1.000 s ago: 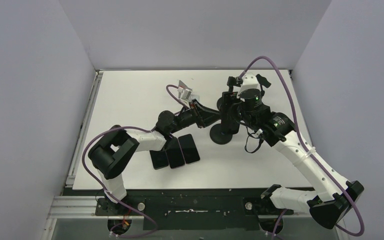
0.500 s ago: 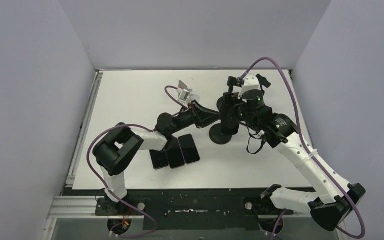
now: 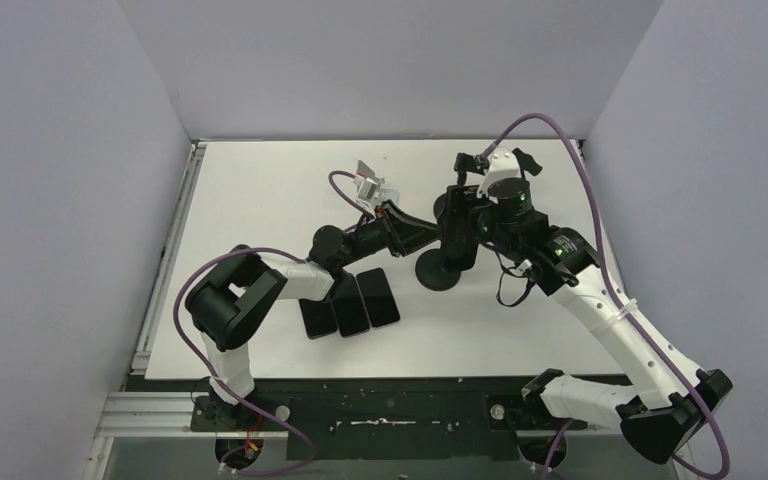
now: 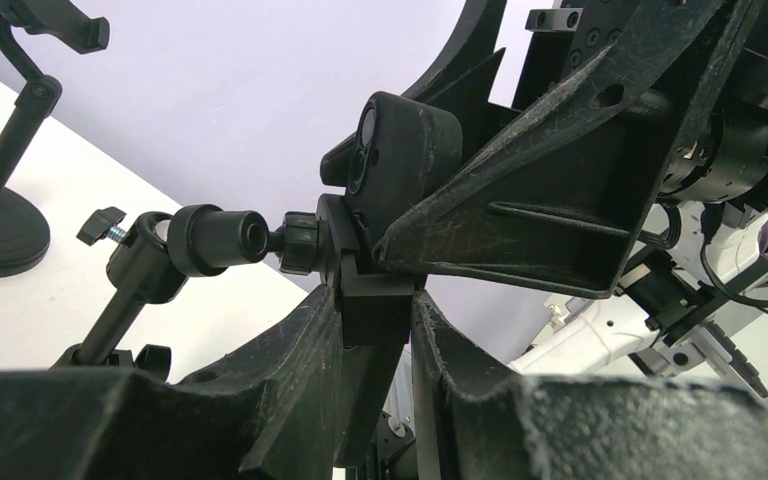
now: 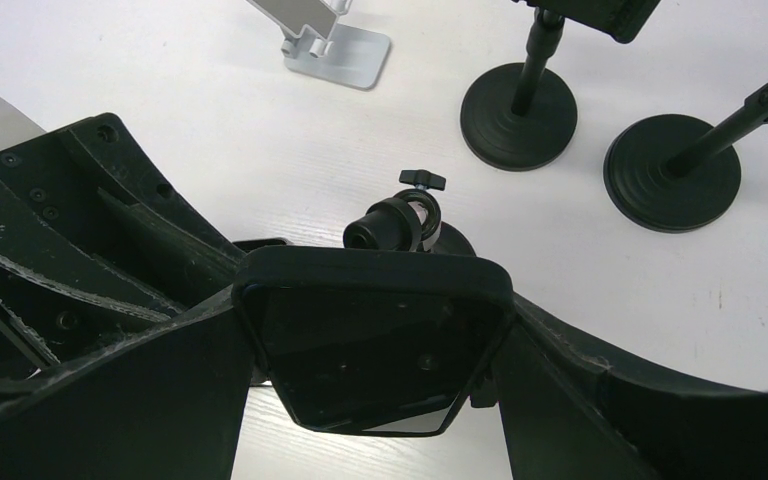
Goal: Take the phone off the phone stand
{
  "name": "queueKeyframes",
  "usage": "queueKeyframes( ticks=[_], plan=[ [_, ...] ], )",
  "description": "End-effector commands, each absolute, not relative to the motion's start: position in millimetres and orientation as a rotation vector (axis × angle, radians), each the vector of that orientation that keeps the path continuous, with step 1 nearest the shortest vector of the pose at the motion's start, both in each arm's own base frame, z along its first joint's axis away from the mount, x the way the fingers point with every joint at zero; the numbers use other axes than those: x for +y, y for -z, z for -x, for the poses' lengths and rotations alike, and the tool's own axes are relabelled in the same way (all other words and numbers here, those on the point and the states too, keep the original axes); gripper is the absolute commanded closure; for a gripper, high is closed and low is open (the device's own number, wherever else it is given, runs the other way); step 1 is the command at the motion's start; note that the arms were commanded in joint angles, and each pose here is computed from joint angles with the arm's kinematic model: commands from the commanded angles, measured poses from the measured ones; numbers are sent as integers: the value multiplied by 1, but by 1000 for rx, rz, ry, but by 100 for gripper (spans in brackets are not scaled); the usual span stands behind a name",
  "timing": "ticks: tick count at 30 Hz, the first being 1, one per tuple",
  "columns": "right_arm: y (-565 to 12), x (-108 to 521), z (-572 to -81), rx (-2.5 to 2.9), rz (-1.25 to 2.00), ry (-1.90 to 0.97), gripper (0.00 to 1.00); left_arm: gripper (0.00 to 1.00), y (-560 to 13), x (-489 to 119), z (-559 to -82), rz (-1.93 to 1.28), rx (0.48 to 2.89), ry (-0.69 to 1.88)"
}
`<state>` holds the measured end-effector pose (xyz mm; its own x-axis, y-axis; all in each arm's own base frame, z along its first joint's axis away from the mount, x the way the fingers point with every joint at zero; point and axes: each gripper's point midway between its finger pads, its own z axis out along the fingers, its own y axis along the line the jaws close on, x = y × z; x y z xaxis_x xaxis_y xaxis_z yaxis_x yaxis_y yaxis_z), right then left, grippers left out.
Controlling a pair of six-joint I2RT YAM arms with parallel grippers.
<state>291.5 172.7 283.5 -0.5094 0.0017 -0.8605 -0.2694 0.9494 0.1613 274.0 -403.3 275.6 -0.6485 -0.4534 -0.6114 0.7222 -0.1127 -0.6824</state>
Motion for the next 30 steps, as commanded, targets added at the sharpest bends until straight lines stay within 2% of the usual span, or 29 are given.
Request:
queueKeyframes(
  ticks=[1,30],
  plan=[
    [-324,206,-274,1969,256,-604,100,100,-274,-402,-287,-277,1345,1850],
    [-361,231,-248,1842,406,-817,100,100,-259,-419,-281,-344,1383,1898]
  ],
)
